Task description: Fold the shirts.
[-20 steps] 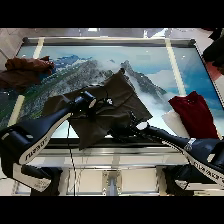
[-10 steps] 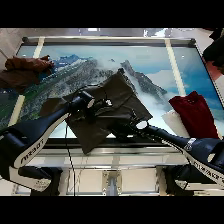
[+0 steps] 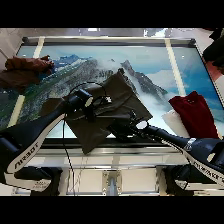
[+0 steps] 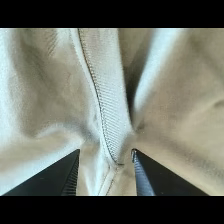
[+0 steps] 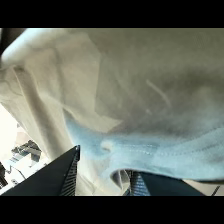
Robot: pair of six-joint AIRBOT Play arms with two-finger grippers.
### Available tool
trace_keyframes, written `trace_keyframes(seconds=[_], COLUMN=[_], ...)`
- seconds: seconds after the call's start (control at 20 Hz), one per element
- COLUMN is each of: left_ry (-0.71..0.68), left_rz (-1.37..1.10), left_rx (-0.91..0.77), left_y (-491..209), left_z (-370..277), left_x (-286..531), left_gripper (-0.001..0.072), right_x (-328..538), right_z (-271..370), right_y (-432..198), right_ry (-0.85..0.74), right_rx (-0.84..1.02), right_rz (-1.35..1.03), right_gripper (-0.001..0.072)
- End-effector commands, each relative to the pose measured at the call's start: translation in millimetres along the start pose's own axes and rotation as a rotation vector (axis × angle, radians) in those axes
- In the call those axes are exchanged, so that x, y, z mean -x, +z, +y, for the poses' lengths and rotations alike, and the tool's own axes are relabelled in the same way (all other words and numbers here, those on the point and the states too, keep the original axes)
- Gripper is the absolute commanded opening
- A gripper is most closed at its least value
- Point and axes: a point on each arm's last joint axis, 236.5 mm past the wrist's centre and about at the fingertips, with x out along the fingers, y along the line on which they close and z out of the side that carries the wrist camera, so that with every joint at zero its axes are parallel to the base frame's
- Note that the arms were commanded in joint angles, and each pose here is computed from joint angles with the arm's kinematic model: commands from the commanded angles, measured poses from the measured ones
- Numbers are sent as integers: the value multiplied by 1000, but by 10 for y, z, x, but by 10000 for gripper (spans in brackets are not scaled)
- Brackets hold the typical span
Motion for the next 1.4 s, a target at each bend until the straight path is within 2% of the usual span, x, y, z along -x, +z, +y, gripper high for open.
trace_keyframes(seconds=[0.0, 0.45, 0.5, 0.55, 0.6, 0.65, 0.7, 0.75, 0.9, 1.05, 1.15, 1.35], left_ry=[8, 5, 11, 17, 22, 24, 25, 37, 125, 195, 254, 391], left_rz=[-9, 2, -8, -17, -24, -26, -25, -16, 33, 13, -22, -70], left_rx=[3, -8, -8, -7, -7, -8, -8, -15, 27, 119, 219, 483], left_y=[18, 44, 66, 88, 106, 111, 109, 83, -126, -409, -693, -1489], left_z=[20, 23, 39, 53, 65, 70, 71, 98, 322, 592, 811, 1162], left_x=[15, -175, -175, -174, -174, -172, -171, -156, 85, 530, 893, 1581], left_gripper=[354, 336, 168, 43, 41, 10, 14, 14, 14, 13, 14, 14], right_x=[0, -74, -104, -127, -142, -143, -143, -141, -39, 375, 836, 1904], right_z=[-4, -99, -135, -163, -184, -182, -150, -85, 303, 771, 978, 913], right_y=[8, 15, -4, -9, -3, 17, 23, 35, 82, 184, 314, 733], right_ry=[-1, -19, -25, -29, -33, -33, -28, -15, 58, 138, 176, 136], right_rx=[-1, -46, -65, -82, -90, -89, -79, -47, 89, 301, 427, 488], right_rz=[-4, 1, 12, 16, 15, 7, 7, 6, -7, -40, -89, -236], right_gripper=[365, 365, 356, 243, 128, 115, 22, 12, 11, 10, 10, 10])
